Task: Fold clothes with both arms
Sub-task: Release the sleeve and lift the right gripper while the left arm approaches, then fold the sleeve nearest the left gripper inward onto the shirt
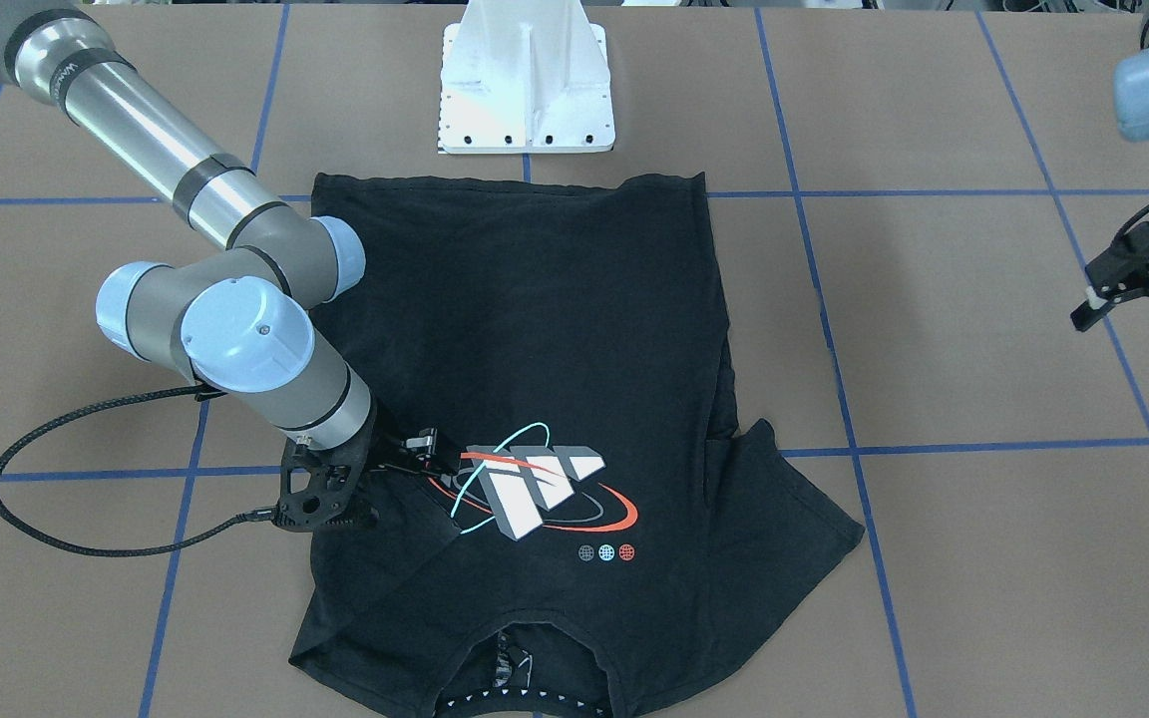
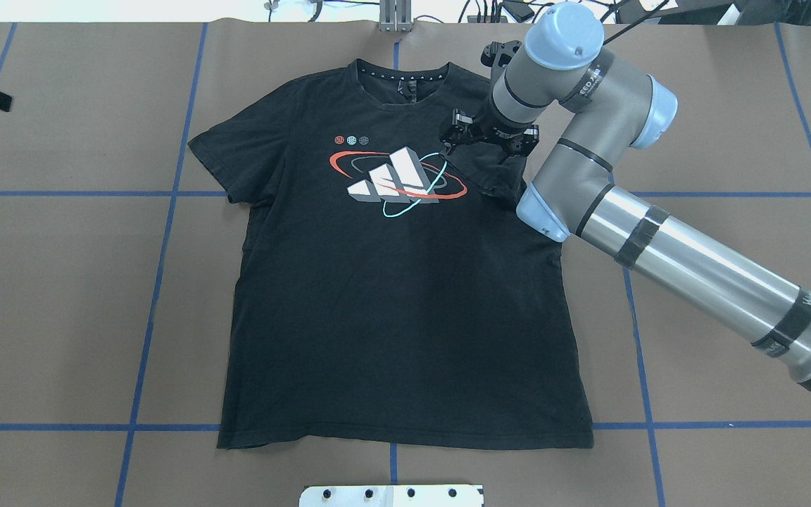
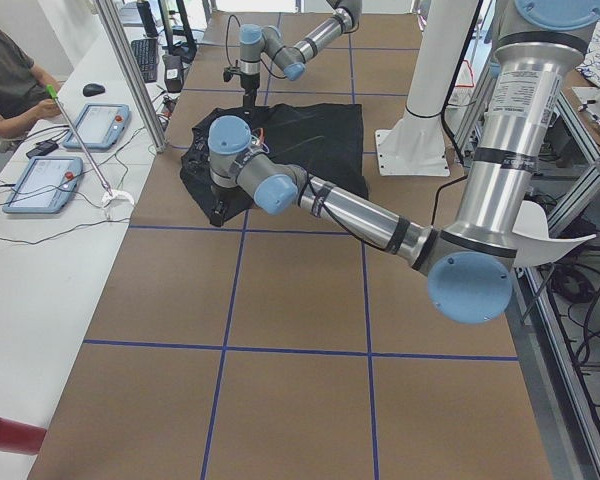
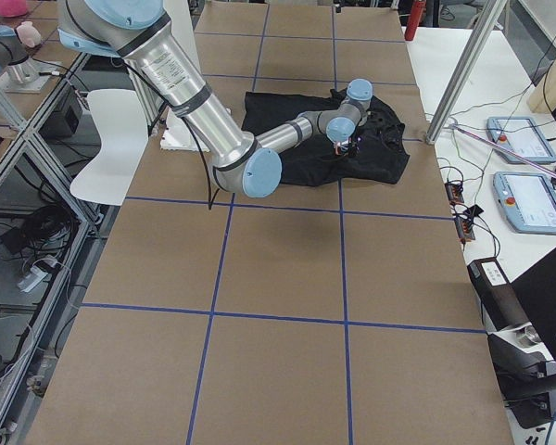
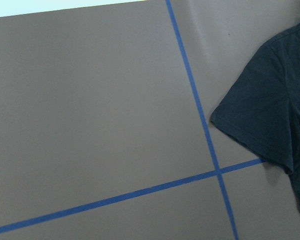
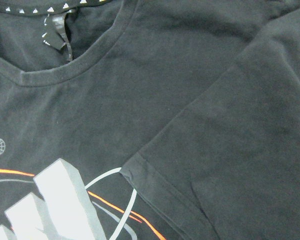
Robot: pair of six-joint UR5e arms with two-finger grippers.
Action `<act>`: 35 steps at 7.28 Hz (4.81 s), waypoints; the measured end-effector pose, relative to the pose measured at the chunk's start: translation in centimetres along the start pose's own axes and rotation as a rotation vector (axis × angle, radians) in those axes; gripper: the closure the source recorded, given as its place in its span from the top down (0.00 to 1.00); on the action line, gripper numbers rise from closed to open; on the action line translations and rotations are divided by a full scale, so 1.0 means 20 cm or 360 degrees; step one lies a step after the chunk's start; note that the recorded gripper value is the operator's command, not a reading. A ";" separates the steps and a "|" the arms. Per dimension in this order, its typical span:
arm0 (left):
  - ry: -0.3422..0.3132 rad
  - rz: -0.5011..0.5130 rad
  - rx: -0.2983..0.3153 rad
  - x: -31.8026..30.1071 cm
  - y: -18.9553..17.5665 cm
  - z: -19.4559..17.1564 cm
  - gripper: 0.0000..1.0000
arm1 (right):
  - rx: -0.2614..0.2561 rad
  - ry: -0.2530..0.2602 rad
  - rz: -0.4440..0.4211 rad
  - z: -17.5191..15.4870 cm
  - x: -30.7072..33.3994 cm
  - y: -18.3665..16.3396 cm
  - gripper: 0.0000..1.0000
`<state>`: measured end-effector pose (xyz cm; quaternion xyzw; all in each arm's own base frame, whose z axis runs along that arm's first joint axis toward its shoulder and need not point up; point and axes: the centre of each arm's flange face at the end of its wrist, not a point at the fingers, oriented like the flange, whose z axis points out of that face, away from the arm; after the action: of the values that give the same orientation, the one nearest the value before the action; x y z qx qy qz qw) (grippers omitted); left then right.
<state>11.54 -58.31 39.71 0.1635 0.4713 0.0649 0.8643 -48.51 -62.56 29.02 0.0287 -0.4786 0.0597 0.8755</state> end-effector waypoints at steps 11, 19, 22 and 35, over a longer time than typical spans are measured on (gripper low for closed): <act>-0.0026 0.0102 -0.0089 0.32 -0.31 1.32 0.62 | -0.0024 -0.0070 0.0080 -0.38 0.74 0.36 0.99; -0.0057 0.0088 -0.0084 0.30 -0.33 1.37 0.53 | -0.0022 -0.0053 0.0087 -0.37 0.77 0.36 0.99; -0.0058 0.0086 -0.0089 0.30 -0.32 1.38 0.28 | -0.0024 -0.0047 0.0086 -0.36 0.78 0.37 0.99; 0.0018 -0.0451 0.0039 1.37 -0.50 1.24 0.00 | -0.0029 -0.0057 0.0092 -0.39 0.81 0.36 0.99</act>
<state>46.86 -65.94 27.01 0.1055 0.4952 -0.0628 0.8600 -34.27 -53.27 38.27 0.0079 -0.4955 0.0800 0.8649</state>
